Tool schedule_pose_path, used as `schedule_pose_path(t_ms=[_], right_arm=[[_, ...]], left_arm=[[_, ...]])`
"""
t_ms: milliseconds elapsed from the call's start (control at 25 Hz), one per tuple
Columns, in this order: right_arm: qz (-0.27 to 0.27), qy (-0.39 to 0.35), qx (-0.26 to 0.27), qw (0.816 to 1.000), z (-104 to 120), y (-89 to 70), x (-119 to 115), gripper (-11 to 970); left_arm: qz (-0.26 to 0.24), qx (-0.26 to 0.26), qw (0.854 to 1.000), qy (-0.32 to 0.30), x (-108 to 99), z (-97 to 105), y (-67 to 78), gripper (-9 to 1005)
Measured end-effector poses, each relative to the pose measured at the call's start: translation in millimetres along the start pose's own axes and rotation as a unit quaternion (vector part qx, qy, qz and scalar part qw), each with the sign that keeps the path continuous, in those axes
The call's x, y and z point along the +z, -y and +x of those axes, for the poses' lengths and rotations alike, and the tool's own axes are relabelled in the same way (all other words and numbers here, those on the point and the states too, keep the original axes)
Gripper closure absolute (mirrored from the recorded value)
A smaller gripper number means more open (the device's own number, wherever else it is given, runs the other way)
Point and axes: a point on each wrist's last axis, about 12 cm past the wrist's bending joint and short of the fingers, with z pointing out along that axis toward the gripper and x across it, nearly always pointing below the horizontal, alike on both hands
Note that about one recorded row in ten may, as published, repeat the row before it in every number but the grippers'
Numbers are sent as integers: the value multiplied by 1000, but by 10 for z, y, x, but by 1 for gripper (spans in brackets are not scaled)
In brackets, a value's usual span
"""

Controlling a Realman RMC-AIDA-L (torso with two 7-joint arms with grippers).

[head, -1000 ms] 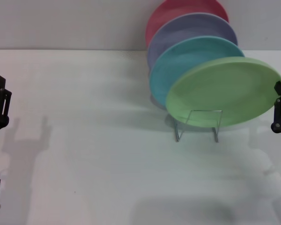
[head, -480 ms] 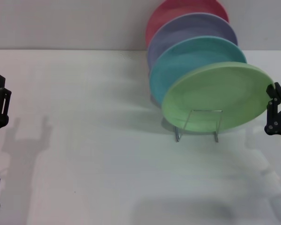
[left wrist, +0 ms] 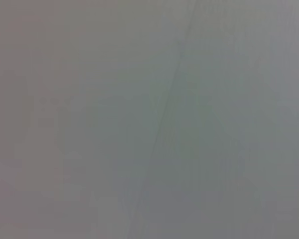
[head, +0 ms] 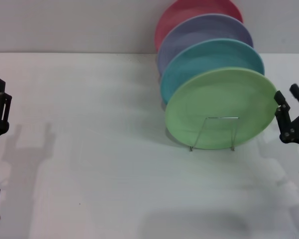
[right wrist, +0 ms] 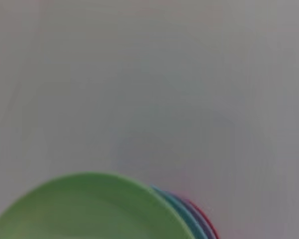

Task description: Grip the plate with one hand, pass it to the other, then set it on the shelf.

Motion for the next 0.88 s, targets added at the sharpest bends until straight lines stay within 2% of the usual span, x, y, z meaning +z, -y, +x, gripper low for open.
schedule_pose_path(t_ms=[240,280,320,360,480,520,560,600,640,680,720,760,800,880], right_arm=[[9,96,72,993,-206,109,-252,607],[14,114,82,990,-246,136,-309,599],[46,144,100,983,-308,230,-424,592],[46,144,100,983,-308,230,-424,584],[110,152,125,974,-305,423,-524,561],[138,142,135,971,-269,565,-541,553],[138,142,135,971,-269,565,-541,547],[161,125,142,969,-223,730,-543,541],[161,125,142,969,-223,730,-543,535],[173,114,150,967,-196,819,-544,529],[195,101,169,961,-161,978,-546,523],[195,101,169,961,-161,978,-546,517],[205,98,178,958,-151,1057,-544,511],[217,97,184,954,-145,1142,-533,429]], left_arm=[[6,2,1000,2,9,-6,8,208],[8,3,1000,3,11,-8,9,208],[13,7,1000,3,18,-9,8,207],[13,7,1000,3,18,-9,8,207],[20,18,1000,2,38,0,-6,206],[28,27,999,-1,52,13,-13,205],[28,27,999,-1,52,13,-13,205],[36,33,999,-4,62,24,-16,204],[42,37,998,-5,72,32,-15,204],[52,44,998,-9,91,46,-18,204],[58,52,997,-15,112,65,-30,203],[58,52,997,-15,112,65,-30,203],[60,55,997,-18,132,76,-36,202],[62,60,996,-21,153,88,-50,202]])
